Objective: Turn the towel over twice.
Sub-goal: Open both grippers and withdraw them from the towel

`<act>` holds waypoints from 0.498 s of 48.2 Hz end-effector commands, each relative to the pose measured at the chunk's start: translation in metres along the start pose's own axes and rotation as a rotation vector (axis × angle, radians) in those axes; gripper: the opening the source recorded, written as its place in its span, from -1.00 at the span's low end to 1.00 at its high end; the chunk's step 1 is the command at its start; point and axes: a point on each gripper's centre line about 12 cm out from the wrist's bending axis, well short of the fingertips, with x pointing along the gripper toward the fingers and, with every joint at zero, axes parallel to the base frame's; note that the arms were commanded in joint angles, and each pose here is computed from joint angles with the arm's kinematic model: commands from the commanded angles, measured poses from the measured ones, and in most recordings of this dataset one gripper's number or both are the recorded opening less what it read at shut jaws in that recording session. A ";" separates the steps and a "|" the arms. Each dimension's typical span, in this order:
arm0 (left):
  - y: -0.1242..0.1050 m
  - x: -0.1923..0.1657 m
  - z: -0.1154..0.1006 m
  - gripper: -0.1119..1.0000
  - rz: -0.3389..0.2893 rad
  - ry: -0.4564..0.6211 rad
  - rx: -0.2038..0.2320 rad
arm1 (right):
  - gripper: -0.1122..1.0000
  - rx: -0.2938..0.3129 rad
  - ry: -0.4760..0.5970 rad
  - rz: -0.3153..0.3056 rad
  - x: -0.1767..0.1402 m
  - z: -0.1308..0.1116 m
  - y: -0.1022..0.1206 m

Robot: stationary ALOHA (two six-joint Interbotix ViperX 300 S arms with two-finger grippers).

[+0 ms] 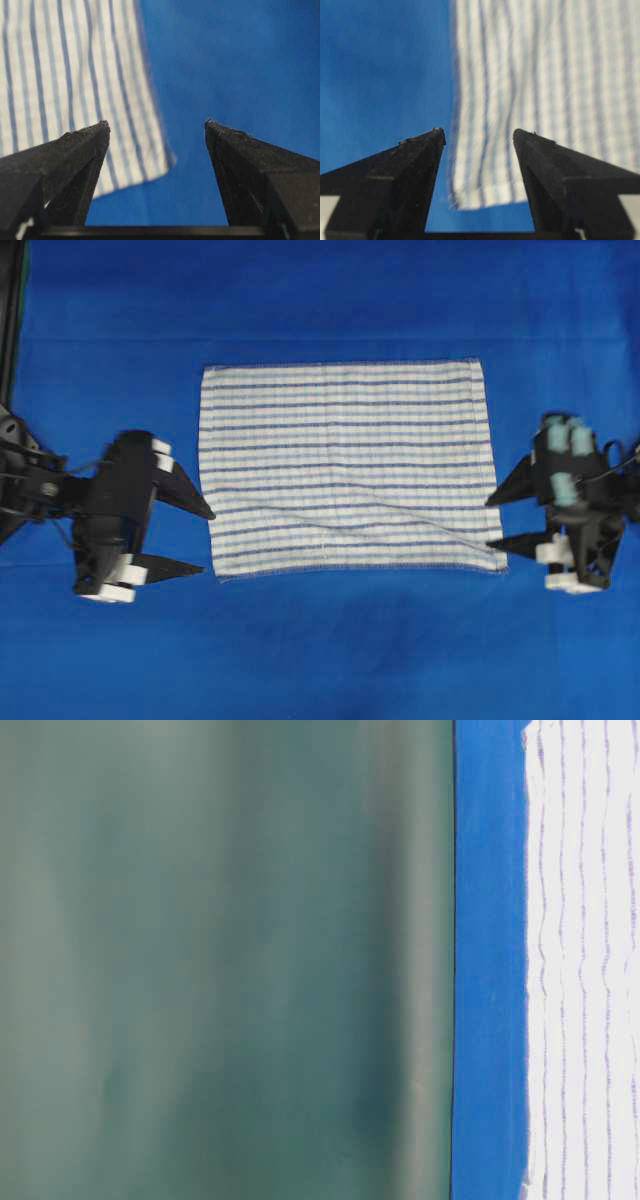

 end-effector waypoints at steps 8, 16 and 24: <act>-0.002 -0.041 0.034 0.46 -0.017 -0.187 0.001 | 0.31 -0.031 -0.189 -0.014 -0.041 0.026 -0.012; 0.002 -0.051 0.035 0.46 -0.006 -0.215 -0.002 | 0.31 -0.042 -0.247 -0.016 -0.056 0.029 -0.016; 0.005 -0.050 0.034 0.47 0.005 -0.212 -0.002 | 0.31 -0.047 -0.245 -0.026 -0.055 0.030 -0.017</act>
